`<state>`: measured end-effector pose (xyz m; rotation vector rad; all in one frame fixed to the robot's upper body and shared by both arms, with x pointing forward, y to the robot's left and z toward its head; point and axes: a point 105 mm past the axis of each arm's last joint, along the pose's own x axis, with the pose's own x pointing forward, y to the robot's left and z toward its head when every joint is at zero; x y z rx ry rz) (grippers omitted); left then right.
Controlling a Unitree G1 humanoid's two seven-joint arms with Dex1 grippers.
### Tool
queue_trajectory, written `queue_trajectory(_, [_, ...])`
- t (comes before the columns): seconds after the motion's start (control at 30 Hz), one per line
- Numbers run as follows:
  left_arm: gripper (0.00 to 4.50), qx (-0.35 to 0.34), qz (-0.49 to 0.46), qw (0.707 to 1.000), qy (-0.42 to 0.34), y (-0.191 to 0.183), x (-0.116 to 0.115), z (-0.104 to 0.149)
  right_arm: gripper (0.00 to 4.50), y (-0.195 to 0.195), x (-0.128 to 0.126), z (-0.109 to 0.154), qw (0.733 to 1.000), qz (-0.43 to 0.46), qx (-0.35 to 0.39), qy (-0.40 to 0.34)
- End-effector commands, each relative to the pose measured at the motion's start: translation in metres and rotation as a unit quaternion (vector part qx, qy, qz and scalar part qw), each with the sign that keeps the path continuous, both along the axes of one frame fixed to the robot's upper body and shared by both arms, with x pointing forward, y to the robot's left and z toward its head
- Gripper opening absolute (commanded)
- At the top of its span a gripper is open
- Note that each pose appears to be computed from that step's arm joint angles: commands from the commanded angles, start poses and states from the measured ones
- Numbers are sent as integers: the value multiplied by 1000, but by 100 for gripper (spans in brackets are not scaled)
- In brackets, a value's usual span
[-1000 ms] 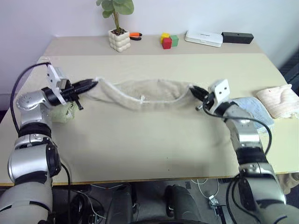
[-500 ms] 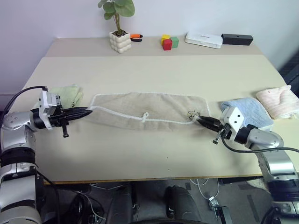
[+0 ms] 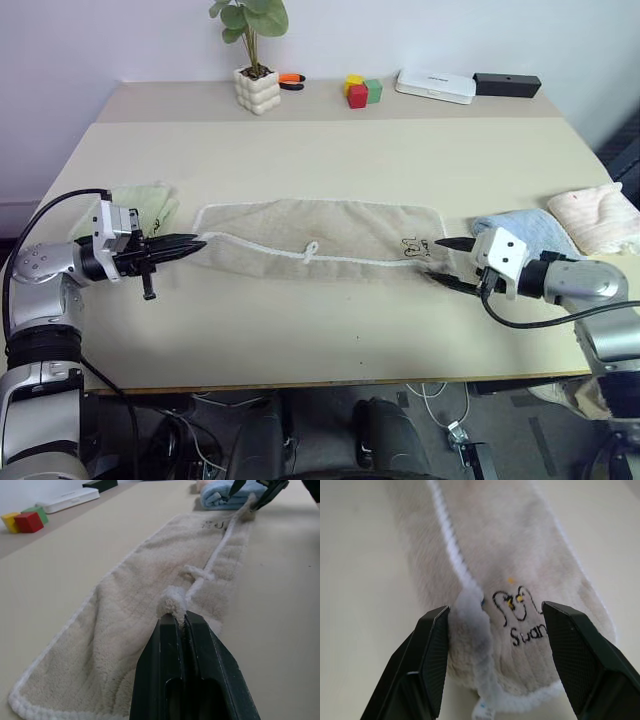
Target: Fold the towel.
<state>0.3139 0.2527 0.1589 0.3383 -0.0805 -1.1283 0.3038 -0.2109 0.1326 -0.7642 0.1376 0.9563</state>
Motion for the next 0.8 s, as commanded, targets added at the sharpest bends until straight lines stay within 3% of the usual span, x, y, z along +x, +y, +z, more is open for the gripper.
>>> queue_trajectory(0.03, [0, -1, -8, 1000, -21, -3, -1, 10, 198, 3, -4, 1, 999, 30, -13, 13])
queue_trajectory(0.17, [0, 1, -10, 1000, -19, -4, -3, 10, 7, 5, -8, -2, 998, 54, -31, 25])
queue_trajectory(0.4, [0, 21, 4, 1000, -18, 3, -2, 9, 7, -6, -6, 2, 995, 66, -69, 29])
queue_trajectory(0.5, [0, 30, 24, 999, -34, 0, 15, 14, 7, -9, 23, 20, 998, 27, -51, -25])
queue_trajectory(0.57, [0, 26, 88, 994, -64, 0, 46, 28, 7, -3, 59, 42, 996, -11, -27, -88])
queue_trajectory(0.67, [0, 15, 159, 981, -113, 1, 75, 51, 7, 6, 93, 69, 986, -42, -11, -158])
queue_trajectory(0.8, [0, -25, 286, 936, -205, 11, 106, 120, 7, 6, 137, 139, 932, -152, -9, -328])
